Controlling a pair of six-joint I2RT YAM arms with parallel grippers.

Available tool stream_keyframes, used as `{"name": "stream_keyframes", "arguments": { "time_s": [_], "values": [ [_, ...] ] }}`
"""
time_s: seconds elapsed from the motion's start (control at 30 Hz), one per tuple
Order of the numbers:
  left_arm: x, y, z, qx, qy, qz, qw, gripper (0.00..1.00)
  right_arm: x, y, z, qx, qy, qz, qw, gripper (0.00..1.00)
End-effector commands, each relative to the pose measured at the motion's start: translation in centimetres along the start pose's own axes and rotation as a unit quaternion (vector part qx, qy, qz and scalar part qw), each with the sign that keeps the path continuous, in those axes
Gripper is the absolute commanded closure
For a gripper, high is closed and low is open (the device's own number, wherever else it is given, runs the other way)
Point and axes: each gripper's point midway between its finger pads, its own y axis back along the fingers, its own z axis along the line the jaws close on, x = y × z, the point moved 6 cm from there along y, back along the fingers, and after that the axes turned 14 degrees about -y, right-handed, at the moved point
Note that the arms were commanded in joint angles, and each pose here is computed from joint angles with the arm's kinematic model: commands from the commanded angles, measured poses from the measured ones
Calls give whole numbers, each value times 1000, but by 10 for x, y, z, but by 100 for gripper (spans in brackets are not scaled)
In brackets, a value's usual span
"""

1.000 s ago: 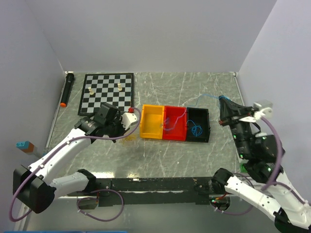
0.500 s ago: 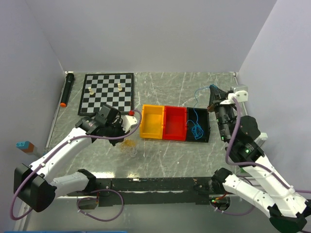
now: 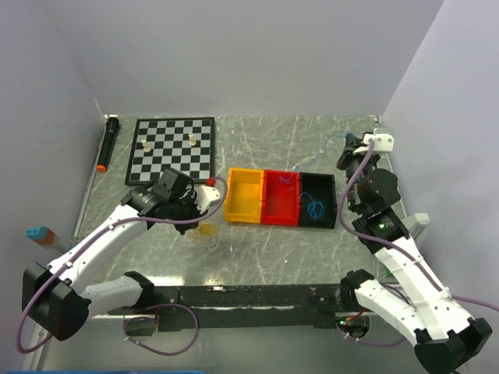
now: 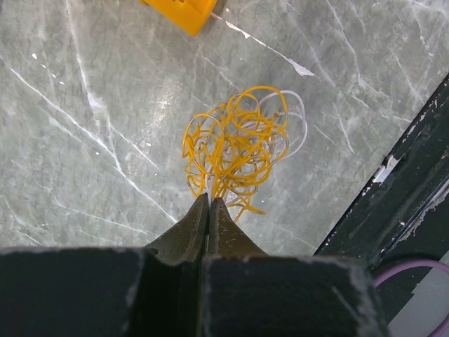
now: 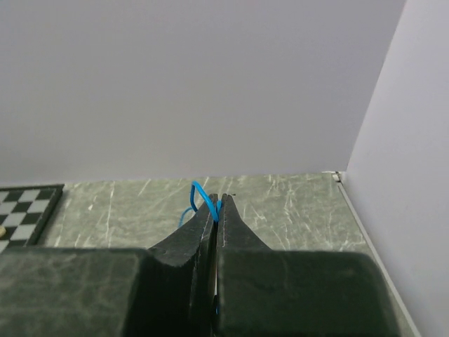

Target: Untangle the cables

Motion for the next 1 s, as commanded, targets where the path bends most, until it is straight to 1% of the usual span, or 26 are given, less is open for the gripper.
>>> {"name": "stream_keyframes", "arguments": {
  "time_s": [0.0,0.2,0.43,0.5,0.67,0.97],
  "values": [
    [-3,4,-1,-1,-5,-11,1000,99,-25,-2,5,-22,-59,-35,997,100],
    [-2,1,1,-4,-3,-5,1000,99,-50,-4,5,-28,-77,-55,995,100],
    [-2,1,1,-7,-5,-4,1000,99,-85,1,2,-35,-88,-94,991,100],
    [-2,1,1,-8,-5,-2,1000,99,-88,0,2,-35,-86,-93,991,100],
    [-3,1,0,-4,-3,-4,1000,99,-79,-1,-1,-30,-85,-83,993,100],
    [-6,3,-2,-3,-6,-5,1000,99,-45,-9,-9,-5,-83,-52,995,100]
  ]
}}
